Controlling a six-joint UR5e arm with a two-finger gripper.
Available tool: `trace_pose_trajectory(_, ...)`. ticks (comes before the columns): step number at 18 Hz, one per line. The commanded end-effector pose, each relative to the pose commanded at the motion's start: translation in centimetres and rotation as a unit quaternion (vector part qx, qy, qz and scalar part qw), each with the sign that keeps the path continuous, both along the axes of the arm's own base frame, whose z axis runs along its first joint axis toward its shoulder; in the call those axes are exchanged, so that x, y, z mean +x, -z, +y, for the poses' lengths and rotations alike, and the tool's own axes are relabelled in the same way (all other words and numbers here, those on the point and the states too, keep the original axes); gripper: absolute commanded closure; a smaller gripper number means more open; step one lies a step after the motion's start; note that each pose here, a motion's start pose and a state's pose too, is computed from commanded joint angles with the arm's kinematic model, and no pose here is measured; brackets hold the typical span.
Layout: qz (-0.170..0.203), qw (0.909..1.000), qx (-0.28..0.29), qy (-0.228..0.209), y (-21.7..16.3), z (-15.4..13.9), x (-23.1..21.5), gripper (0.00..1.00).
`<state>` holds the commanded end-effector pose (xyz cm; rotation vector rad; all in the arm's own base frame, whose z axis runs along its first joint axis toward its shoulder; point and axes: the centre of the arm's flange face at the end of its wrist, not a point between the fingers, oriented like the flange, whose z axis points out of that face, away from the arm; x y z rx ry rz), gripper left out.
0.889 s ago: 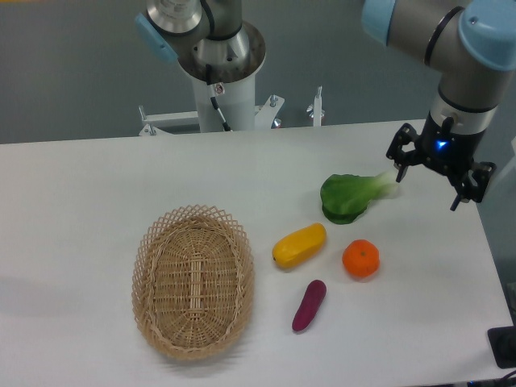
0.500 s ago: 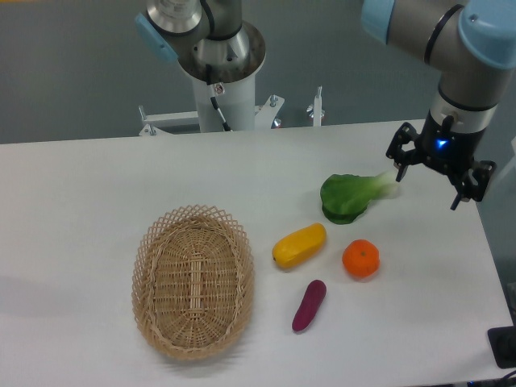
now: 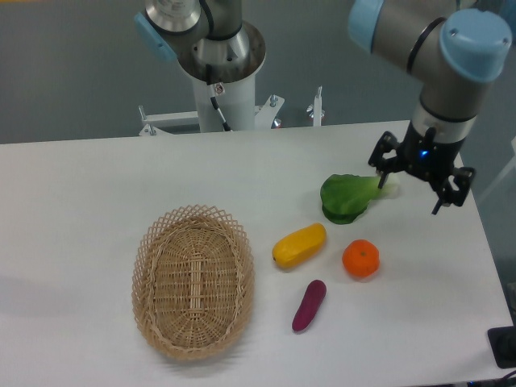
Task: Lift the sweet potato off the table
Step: 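Move the open gripper over the purple sweet potato and lower it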
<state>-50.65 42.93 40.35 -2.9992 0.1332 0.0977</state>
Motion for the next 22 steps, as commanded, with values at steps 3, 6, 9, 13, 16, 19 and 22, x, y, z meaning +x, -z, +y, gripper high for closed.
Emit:
trace_pose_trajectory(3,-0.006,0.9999,0.003,-0.015,3.4,3.4,1.0,0.00)
trace_pose_trajectory(6,-0.029,0.9995,-0.009,0.006,7.1,6.1,2.2,0.00)
trace_pose_trajectory(9,-0.051,0.9983,-0.023,0.016,10.6,8.1,3.1,0.00)
trace_pose_trajectory(13,-0.031,0.9991,-0.012,0.028,14.0,11.0,3.7,0.00)
trace_pose_trajectory(16,-0.023,0.9996,-0.005,0.016,16.3,12.1,5.1,0.00)
trace_pose_trajectory(19,-0.019,0.9997,-0.004,0.017,17.7,11.8,6.4,0.00)
trace_pose_trajectory(22,-0.017,0.9998,-0.002,0.011,18.6,12.0,6.4,0.00)
